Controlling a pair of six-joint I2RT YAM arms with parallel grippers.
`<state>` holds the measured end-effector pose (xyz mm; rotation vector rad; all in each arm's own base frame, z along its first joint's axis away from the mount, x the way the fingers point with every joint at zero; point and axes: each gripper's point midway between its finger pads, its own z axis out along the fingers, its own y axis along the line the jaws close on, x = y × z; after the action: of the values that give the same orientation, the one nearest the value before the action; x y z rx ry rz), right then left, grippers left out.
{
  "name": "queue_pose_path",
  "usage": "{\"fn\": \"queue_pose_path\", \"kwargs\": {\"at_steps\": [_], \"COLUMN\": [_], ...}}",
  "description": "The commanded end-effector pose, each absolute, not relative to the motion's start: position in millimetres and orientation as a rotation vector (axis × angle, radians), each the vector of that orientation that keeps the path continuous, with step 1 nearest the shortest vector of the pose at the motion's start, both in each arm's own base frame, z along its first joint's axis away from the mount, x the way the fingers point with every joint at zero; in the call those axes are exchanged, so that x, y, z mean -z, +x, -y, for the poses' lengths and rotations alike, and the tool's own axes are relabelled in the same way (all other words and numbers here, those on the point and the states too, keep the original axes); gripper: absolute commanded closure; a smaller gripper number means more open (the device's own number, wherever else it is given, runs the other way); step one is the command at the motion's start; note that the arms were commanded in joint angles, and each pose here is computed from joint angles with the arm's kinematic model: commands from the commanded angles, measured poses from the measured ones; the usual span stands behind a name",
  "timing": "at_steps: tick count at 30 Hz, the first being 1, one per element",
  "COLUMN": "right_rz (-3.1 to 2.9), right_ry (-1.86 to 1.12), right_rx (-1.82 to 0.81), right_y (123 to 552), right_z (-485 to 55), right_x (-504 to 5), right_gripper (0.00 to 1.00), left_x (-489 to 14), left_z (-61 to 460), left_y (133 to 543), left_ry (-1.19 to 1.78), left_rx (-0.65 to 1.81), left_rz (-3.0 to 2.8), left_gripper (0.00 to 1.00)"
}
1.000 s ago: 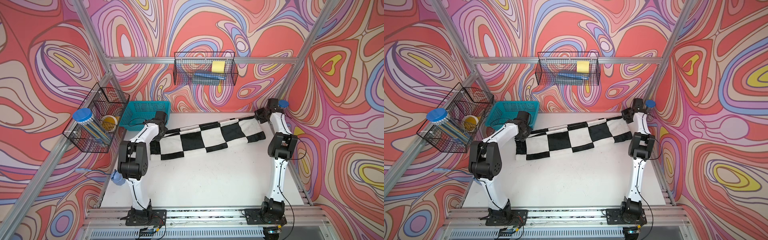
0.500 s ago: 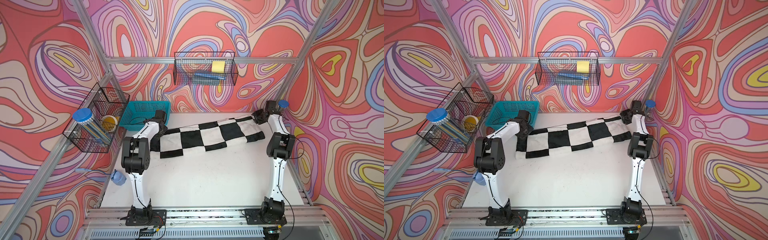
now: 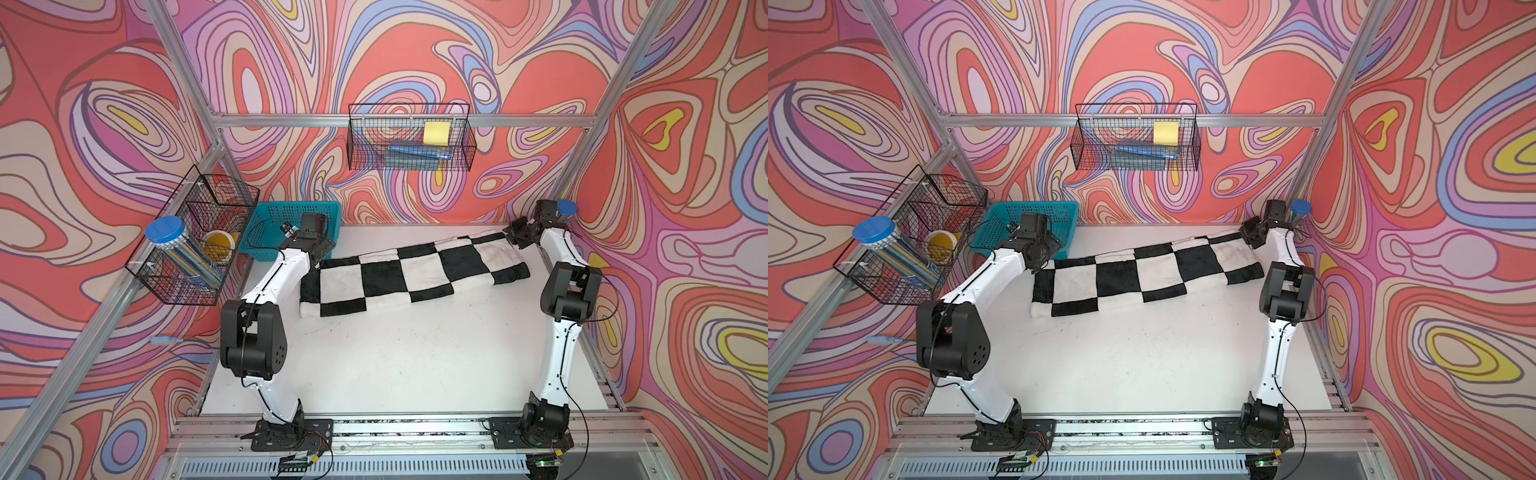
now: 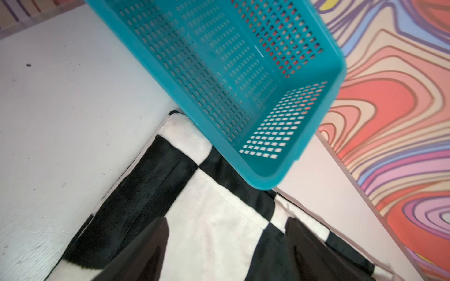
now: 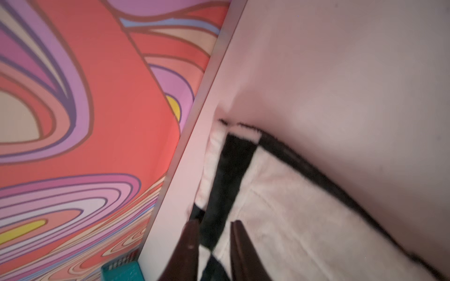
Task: Roll up the pillowcase
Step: Adjust the pillowcase at the center of the board.
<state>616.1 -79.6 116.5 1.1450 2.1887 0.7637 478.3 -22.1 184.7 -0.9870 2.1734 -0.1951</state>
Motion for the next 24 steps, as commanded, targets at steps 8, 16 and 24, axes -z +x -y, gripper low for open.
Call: {"fn": "queue_pose_path", "kwargs": {"at_steps": [8, 16, 24], "right_rz": [-2.499, -2.688, -2.771], "right_ry": [1.017, 1.087, 1.082], "right_rx": [-0.657, -0.499, -0.434], "right_y": [513, 486, 507], "right_z": [4, -1, 4], "right_x": [-77, -24, -1], "right_gripper": [1.0, 1.0, 1.0], "left_x": [-64, -14, 15], "left_z": [75, 79, 121], "left_y": [410, 379, 321], "left_ry": [-0.832, -0.856, -0.776], "left_rx": [0.196, 0.116, 0.208], "left_rz": [-2.635, -2.833, -3.144], "left_gripper": [1.0, 1.0, 1.0]}}
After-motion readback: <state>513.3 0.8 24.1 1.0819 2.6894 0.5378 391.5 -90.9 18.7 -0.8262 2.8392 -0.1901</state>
